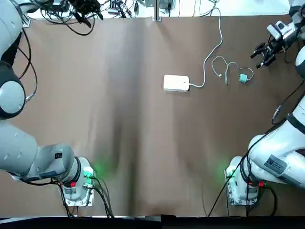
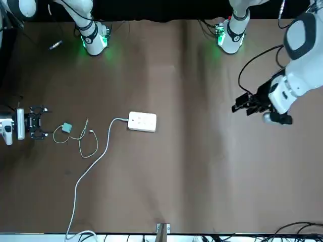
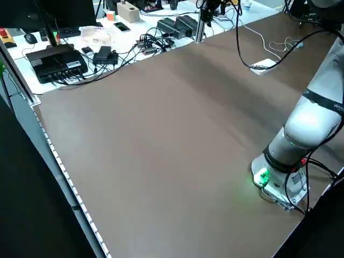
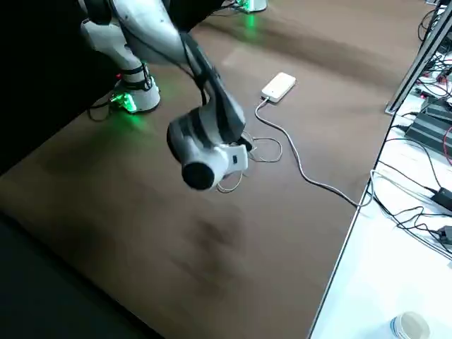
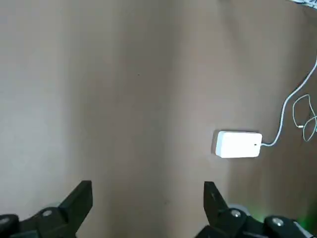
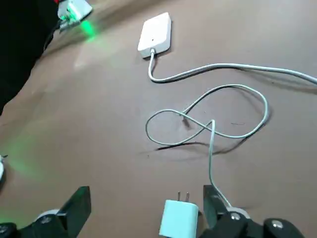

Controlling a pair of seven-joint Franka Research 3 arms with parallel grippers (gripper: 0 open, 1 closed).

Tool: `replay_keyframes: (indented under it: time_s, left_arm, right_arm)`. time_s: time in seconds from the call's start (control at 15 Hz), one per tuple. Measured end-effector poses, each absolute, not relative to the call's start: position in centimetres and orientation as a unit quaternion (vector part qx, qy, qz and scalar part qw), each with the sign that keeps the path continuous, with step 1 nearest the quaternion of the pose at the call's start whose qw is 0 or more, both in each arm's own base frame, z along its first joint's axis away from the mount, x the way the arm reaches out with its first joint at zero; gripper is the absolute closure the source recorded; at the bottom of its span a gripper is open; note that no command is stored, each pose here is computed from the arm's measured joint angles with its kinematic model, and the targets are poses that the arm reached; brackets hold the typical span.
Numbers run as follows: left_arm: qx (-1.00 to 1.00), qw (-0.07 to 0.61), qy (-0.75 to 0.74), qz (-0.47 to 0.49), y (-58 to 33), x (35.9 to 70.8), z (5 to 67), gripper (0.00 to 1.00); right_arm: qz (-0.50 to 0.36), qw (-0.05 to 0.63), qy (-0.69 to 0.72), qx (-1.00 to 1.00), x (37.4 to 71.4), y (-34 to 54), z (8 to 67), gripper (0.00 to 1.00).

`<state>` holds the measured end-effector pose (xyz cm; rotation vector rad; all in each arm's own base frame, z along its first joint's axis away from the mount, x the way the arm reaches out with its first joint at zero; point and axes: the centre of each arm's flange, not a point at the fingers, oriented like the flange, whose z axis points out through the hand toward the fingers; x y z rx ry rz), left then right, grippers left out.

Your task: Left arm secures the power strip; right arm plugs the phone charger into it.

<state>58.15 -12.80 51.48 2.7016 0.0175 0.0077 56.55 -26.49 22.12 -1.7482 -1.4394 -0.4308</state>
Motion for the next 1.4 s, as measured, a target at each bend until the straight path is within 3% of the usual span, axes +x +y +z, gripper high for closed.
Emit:
replay_keyframes:
  time_s: [0.33,0.67,0.8,0.87,1.0,1.13,1.4]
  left_arm:
    - [0.969,0.245,-0.017,-0.011,-19.2,59.3,45.0,0.01]
    - [0.963,0.270,-0.009,-0.002,-23.6,58.7,37.8,0.06]
    - [0.961,0.275,-0.006,-0.002,-24.6,58.5,36.0,0.16]
    - [0.959,0.282,-0.004,-0.007,-25.2,58.4,35.0,0.16]
    - [0.953,0.301,0.007,-0.016,-26.1,58.2,33.5,0.32]
    - [0.946,0.321,0.028,-0.021,-26.6,58.2,32.6,0.36]
    - [0.937,0.348,-0.031,-0.005,-29.9,57.0,29.9,0.72]
  right_arm:
    - [-0.231,0.456,-0.522,-0.683,53.0,-29.3,16.6,0.00]
    - [-0.296,0.452,-0.523,-0.659,51.4,-29.5,15.0,0.02]
    - [-0.318,0.447,-0.523,-0.652,50.9,-29.1,14.1,0.02]
    - [-0.324,0.441,-0.523,-0.653,50.6,-29.0,13.6,0.02]
    - [-0.331,0.431,-0.523,-0.657,50.2,-28.9,12.7,0.02]
    - [-0.338,0.425,-0.522,-0.658,49.9,-28.8,12.2,0.02]
    - [-0.352,0.412,-0.518,-0.662,49.5,-28.4,11.1,0.03]
